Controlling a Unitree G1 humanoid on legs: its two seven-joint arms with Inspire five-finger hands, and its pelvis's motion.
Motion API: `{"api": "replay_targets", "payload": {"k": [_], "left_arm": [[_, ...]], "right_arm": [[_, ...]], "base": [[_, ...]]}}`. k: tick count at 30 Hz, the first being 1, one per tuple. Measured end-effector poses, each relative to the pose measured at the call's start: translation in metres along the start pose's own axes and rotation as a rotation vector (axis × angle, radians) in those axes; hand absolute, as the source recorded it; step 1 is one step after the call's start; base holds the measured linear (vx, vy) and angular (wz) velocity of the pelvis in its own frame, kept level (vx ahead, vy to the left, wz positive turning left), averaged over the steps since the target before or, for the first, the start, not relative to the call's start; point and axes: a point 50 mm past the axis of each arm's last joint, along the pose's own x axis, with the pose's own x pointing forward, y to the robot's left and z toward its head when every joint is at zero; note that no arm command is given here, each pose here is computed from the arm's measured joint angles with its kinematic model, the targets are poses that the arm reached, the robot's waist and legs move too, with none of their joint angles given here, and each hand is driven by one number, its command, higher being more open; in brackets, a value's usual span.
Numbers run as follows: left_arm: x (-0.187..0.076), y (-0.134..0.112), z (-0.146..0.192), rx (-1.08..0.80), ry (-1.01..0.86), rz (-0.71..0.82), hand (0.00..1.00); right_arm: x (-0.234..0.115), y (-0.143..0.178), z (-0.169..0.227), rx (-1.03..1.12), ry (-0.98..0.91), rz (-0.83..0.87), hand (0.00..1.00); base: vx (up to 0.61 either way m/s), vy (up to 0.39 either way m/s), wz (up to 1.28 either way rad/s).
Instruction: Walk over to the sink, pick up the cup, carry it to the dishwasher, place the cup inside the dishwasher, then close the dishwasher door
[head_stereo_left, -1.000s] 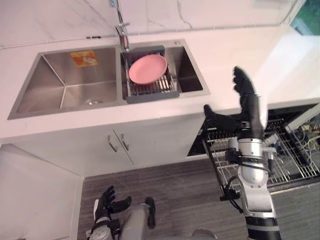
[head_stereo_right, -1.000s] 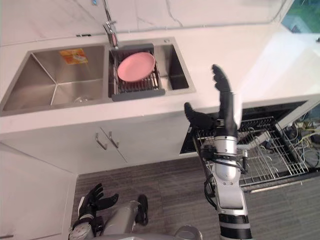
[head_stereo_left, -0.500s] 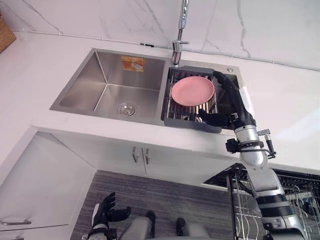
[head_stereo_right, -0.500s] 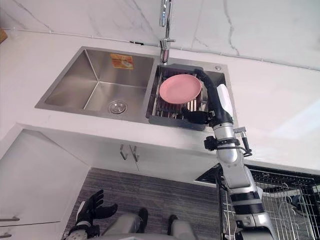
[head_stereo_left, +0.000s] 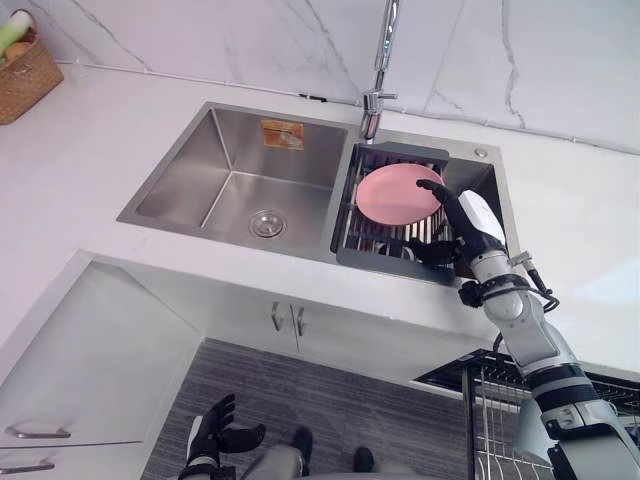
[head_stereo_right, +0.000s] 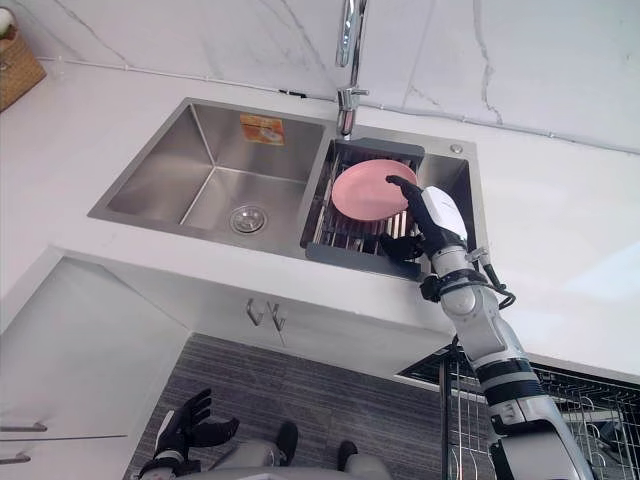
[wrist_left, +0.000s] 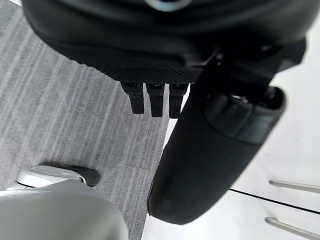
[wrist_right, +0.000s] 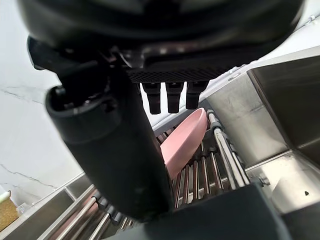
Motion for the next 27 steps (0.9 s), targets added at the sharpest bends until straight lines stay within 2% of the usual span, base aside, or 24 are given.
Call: {"api": "replay_targets", "payload": {"k": [14,22,26,27], "left_arm": [[-0.002,-0.005,-0.005,0.006,0.016,-0.013,0.9],[-0.001,-0.01,0.0,-0.009,-0.003,-0.014,0.9],[0.004,-0.011,0.01,-0.012,-0.03,-0.004,0.9],[0.005,-0.012,0.013,-0.013,-0.041,-0.005,0.9]], "right_arm": [[0.019,-0.014,-0.01,-0.201,0.082,-0.087,0.9],[0.041,-0.028,-0.026,-0.252,0.23,-0.106,0.9],[0.065,-0.053,-0.006,-0.246,0.214,-0.178,0.9],[0.072,-0.06,0.0,-0.242,0.212,-0.196,0.3]], "base": [[-0.09,0.004,0.05],[0.01,-0.023,0.1],[-0.01,-0.027,0.01],[-0.02,-0.033,0.03]]}}
